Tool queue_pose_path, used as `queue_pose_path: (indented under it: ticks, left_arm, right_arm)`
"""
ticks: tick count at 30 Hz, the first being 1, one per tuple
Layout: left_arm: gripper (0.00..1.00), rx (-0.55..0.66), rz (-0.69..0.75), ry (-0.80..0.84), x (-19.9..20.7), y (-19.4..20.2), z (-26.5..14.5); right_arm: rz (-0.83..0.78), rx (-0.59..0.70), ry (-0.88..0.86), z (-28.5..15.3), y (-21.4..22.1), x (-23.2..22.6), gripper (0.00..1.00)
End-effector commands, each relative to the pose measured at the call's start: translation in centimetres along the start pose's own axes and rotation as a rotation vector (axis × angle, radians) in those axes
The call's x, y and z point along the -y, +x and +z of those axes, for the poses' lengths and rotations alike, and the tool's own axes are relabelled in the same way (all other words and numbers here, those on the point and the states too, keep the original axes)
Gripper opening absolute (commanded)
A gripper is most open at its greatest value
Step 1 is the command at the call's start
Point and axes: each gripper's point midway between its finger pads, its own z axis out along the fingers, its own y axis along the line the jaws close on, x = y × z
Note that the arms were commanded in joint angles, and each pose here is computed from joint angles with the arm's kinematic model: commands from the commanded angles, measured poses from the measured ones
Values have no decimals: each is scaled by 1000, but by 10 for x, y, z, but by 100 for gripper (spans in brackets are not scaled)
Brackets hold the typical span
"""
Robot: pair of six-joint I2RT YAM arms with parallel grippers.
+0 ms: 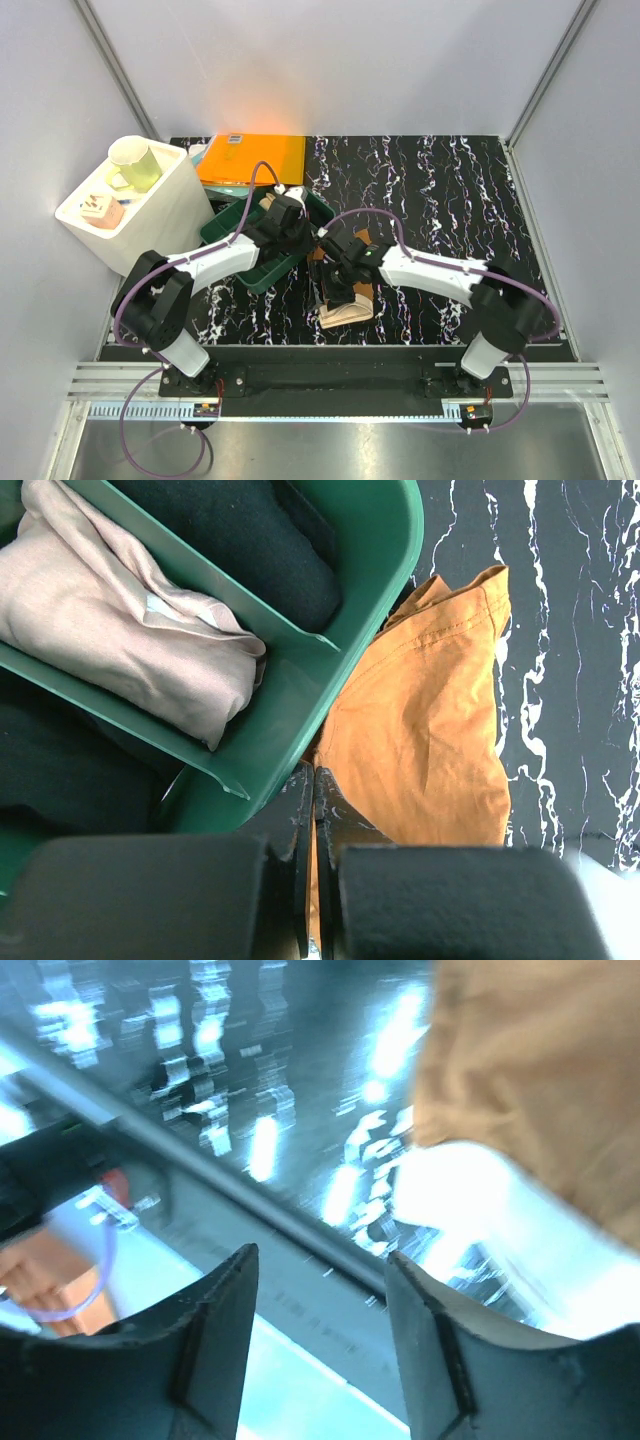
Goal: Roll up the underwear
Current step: Fold the underwear at the center of the board.
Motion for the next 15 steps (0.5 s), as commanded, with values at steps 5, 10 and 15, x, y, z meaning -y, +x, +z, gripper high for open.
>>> queue_pose_path:
  ticks: [5,10,15]
  left_arm:
    - [0,50,28,-61,-12,-15,-1]
    - [0,43,26,-58,-11,-13,-2]
    - [0,42,26,-57,-12,-12,-2]
  right_arm:
    - [-17,176,-48,-65,-14,-13,61]
    - [76,236,52,-63,-39,30,46]
    - [114,222,136,-50,-39,68,41]
